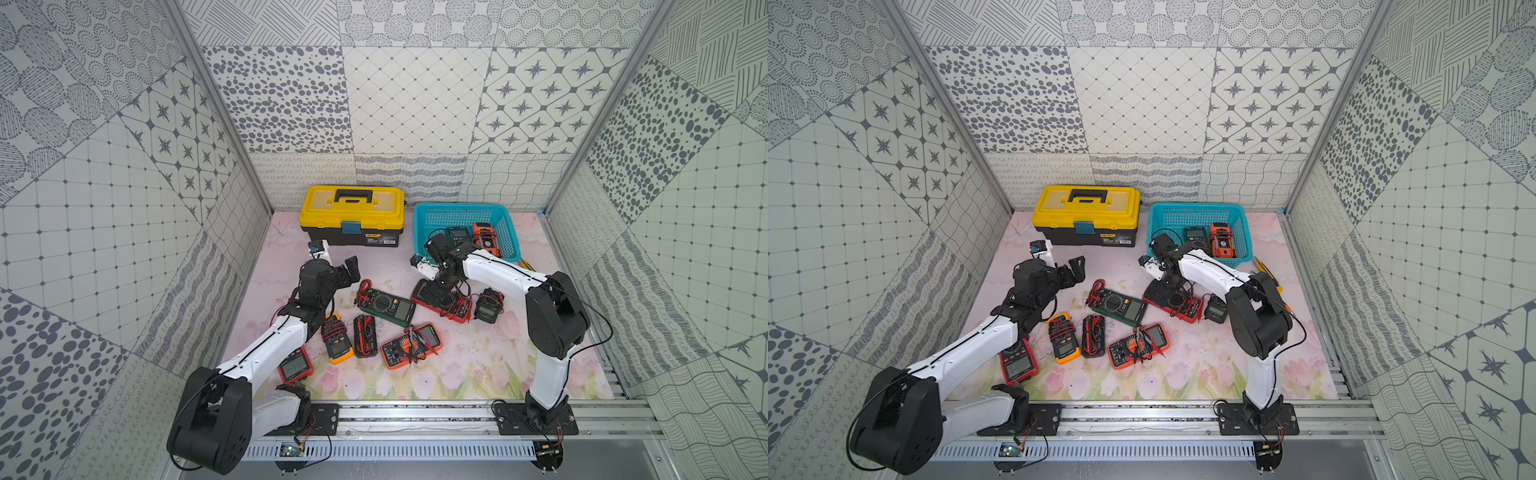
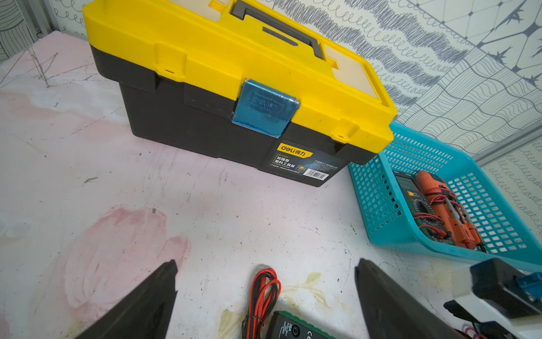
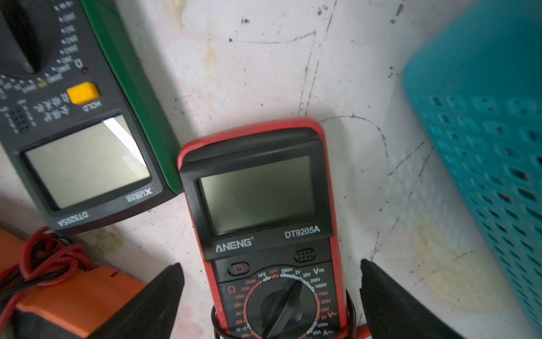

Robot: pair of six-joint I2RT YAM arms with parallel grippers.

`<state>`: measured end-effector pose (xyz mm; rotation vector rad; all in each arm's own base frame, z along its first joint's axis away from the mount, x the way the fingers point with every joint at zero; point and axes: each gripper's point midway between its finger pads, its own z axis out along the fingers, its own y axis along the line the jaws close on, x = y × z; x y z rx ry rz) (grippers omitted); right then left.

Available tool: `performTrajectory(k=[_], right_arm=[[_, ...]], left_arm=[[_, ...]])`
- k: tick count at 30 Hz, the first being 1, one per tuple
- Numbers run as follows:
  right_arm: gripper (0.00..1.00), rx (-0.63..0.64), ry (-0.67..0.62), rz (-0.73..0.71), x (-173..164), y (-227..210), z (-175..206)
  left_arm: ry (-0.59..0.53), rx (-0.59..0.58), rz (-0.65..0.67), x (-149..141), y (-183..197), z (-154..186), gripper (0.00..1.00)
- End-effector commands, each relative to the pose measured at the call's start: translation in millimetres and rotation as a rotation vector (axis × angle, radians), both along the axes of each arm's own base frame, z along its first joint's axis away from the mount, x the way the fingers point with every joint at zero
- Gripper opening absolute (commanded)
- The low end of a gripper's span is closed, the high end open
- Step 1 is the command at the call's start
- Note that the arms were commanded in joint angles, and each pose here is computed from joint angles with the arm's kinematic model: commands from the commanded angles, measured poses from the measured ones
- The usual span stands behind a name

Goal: Put the multimeter into the basket
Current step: Pick up the multimeter from the center of the board.

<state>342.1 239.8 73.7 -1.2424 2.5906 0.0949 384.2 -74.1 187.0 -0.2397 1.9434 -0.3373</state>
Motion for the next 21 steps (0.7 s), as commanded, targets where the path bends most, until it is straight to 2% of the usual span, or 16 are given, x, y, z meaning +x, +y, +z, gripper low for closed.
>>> performTrajectory(k=[1, 4, 6, 8, 10, 14, 21], right_arm=[[0.98, 0.030, -0.020, -0.094, 1.1, -0.6, 6.2], [0.98, 0.033, -0.027, -0.296, 7.0, -25.6, 10.2], [0.98, 0.121, 0.011, -0.455, 5.1, -42.0, 20.3], [0.98, 0.217, -0.008, -0.606, 0.4, -55.9, 36.1], [0.98, 0.305, -0.002, -0.696, -10.4, -61.0, 48.1], [0.98, 0.395, -0.004, -0.877, -29.2, -74.3, 62.4], [0.98, 0.557, 0.095, -1.080, -46.6, -74.0, 45.1]], left_arm=[[-0.002, 0.013, -0.069, 3.0, -10.6, 4.4, 0.98], [0.024, -0.021, -0.147, 2.0, -26.3, 3.5, 0.93], [0.059, -0.057, -0.187, 1.7, -37.1, 1.8, 0.91], [0.104, -0.074, -0.239, 1.3, -52.6, -2.5, 0.89], [0.146, -0.064, -0.283, 0.9, -68.3, -8.1, 0.88], [0.213, -0.063, -0.376, 1.4, -106.0, -21.2, 0.85], [0.341, -0.078, -0.497, 8.0, -165.8, -57.8, 0.76]])
